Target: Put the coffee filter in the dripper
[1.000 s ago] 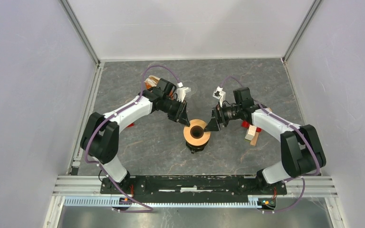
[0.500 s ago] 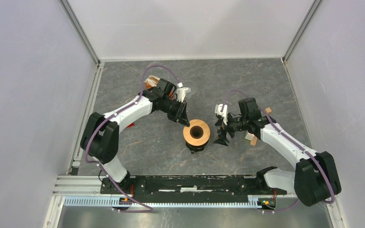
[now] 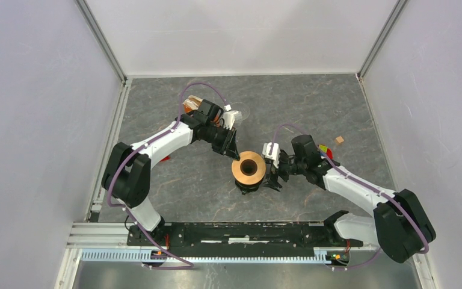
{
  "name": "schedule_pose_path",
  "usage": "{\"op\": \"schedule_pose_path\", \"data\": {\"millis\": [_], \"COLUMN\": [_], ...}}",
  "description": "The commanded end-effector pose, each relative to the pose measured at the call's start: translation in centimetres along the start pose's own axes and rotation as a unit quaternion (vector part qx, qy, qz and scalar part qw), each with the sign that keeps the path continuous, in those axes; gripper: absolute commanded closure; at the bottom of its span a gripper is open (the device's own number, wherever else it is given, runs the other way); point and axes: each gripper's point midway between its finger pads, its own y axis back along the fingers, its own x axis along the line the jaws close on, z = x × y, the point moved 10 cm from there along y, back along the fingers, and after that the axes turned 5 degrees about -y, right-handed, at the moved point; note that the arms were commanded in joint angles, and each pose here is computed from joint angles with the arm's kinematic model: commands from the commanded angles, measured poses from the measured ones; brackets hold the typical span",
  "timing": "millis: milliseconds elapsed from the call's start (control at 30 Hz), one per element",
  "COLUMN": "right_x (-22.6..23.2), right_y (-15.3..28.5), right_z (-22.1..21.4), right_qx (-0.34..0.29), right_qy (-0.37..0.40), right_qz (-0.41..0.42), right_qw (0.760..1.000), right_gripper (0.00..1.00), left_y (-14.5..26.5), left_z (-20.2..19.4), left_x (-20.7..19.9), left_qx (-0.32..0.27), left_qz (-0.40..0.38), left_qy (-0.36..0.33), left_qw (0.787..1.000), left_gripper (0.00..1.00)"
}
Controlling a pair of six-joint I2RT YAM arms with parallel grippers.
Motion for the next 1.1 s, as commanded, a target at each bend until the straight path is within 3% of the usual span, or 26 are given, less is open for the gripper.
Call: {"op": "schedule_pose_path", "data": {"millis": [0,667,867,1067], "right_x": [-0.6,-1.1,-0.9,-0.5], "right_y": [-1.0,-1.3,-1.3,-1.1], "right_z": [1.8,2.3,2.8,3.4], "right_qx": [-0.049,-0.047,-0.053,-0.052], "right_qy": [0.007,-0.017,-0.014,0.018], "right_qz": [-0.038,-0.094,-0.076,-0.029], "right_qw": [0.998,0.994,0.996,0.998], "right_gripper": [0.03,0.05,0.05,0.04], "left_y": [0.4,0.5,0.8,1.2], "left_z": [0.5,-0.6,-0.6,-0.3], "left_x": [0.4,0.4,0.2,0.0], "left_qx": [-0.008,0.004,0.000,-0.003], "left_qz": [0.028,0.028,0.030,0.032], "left_qy": [-0.040,-0.043,-0.047,-0.053], "left_qw": [0.999,0.999,0.998,0.998], "left_gripper": [0.91,0.80,0.79,0.71]}}
